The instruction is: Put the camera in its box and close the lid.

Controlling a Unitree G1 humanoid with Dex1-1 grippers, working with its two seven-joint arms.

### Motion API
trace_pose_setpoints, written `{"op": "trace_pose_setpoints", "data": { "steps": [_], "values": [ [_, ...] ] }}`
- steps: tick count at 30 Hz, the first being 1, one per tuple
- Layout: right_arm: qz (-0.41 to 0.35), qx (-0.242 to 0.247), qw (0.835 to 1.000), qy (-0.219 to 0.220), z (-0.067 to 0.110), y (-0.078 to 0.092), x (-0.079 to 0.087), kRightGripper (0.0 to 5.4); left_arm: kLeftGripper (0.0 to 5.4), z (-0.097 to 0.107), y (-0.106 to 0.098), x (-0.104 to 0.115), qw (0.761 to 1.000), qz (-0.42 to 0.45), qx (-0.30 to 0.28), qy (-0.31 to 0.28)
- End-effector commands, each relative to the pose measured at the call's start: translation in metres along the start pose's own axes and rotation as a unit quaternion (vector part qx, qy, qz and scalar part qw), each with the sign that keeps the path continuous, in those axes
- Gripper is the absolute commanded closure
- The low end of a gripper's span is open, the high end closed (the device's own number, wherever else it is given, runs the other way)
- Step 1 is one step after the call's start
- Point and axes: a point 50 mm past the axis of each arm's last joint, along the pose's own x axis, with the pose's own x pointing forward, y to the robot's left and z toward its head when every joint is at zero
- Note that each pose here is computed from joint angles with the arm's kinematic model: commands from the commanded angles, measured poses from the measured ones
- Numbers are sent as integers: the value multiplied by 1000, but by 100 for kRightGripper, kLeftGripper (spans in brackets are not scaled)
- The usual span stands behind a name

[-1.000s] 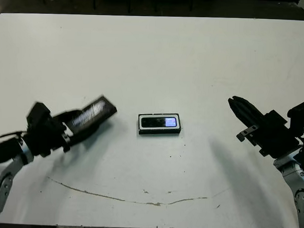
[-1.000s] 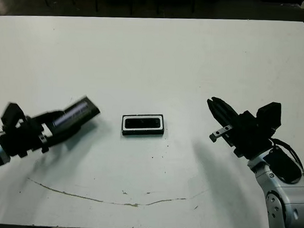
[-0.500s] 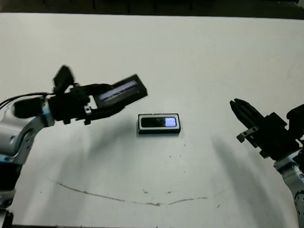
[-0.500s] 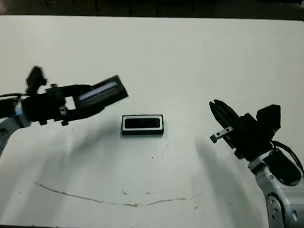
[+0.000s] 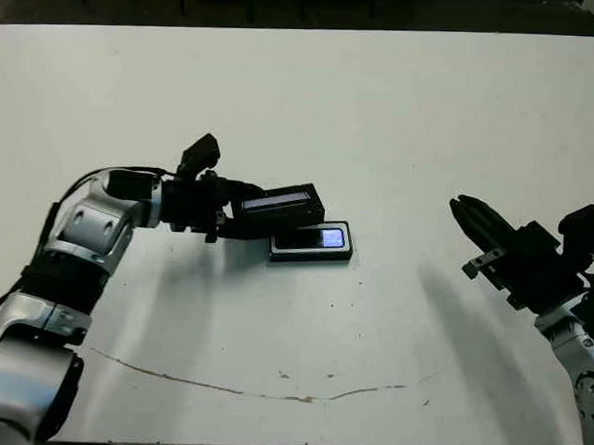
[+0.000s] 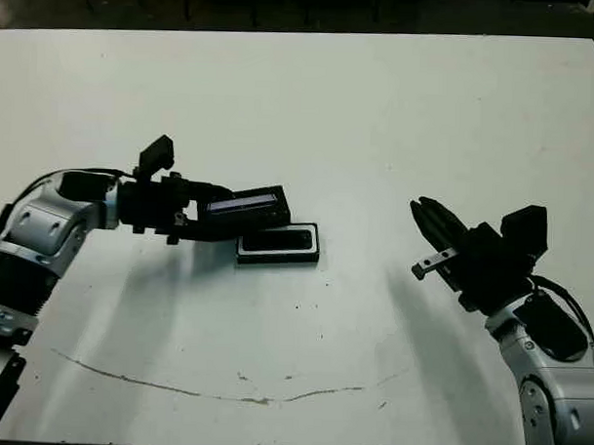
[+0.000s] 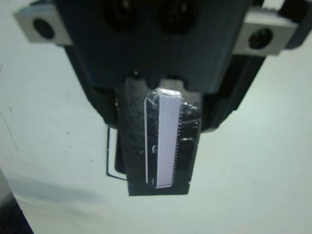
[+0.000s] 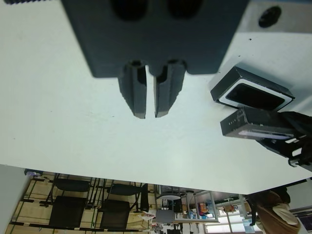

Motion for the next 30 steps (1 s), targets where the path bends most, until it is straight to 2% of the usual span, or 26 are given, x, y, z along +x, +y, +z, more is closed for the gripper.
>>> {"op": "trace_pose_setpoints", "data": {
  "steps": [1, 9, 20, 30],
  "values": [
    [-5, 1, 1000, 14, -5, 0, -2, 540, 257, -8, -1, 2, 1000, -15, -9, 21],
    [-5, 3, 1000, 11, -6, 0, -2, 540, 257, -11, -6, 3, 997, -67, -8, 45],
    [-10, 2, 1000, 8, -6, -1, -4, 540, 257, -8, -20, -7, 995, -91, -3, 51],
    [-16, 0, 1000, 9, -6, -1, -6, 540, 257, -13, -35, 17, 997, 8, 66, 45]
  ]
}}
